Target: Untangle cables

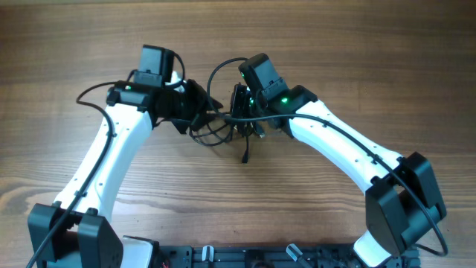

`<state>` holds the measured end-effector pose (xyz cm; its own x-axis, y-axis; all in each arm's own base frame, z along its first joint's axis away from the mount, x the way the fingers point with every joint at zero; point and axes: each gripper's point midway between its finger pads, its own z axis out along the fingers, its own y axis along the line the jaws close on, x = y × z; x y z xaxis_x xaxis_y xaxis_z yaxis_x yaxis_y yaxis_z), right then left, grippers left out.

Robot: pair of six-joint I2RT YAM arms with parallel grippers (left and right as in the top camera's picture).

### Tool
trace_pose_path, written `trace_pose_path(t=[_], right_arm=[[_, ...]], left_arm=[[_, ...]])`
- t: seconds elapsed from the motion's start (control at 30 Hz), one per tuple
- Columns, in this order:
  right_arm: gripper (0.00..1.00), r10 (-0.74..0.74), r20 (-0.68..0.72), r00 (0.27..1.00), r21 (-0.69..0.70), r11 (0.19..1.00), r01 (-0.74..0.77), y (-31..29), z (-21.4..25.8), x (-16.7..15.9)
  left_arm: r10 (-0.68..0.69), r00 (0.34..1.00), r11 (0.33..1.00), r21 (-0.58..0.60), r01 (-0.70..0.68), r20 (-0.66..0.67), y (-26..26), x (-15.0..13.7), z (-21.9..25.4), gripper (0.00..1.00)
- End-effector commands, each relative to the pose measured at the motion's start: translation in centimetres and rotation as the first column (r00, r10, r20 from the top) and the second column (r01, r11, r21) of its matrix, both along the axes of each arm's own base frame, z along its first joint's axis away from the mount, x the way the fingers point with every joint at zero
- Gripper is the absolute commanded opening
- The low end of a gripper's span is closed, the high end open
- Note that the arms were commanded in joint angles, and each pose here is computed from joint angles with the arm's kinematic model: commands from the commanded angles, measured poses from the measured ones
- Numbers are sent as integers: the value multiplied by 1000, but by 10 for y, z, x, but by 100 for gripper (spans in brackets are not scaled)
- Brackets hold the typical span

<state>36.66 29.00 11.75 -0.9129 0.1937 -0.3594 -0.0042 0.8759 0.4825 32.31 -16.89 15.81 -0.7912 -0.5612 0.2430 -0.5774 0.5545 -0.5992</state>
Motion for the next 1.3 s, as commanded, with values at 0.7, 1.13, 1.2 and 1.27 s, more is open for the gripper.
trace_pose_path(t=[0.7, 1.13, 1.2, 1.27], right_arm=[[5, 35, -138, 990, 154, 988, -14, 10, -1, -9], [6, 35, -137, 990, 153, 988, -14, 10, -1, -9], [6, 35, -137, 990, 154, 988, -13, 10, -1, -9], [6, 32, -136, 990, 152, 988, -11, 10, -2, -9]], left_arm=[[46, 982, 999, 9, -45, -181, -16, 1, -41, 38], [39, 979, 999, 10, -37, -201, -18, -5, -41, 30], [38, 979, 999, 10, -37, -201, -18, -5, -41, 30], [37, 979, 999, 10, -36, -201, -18, -5, -41, 29]])
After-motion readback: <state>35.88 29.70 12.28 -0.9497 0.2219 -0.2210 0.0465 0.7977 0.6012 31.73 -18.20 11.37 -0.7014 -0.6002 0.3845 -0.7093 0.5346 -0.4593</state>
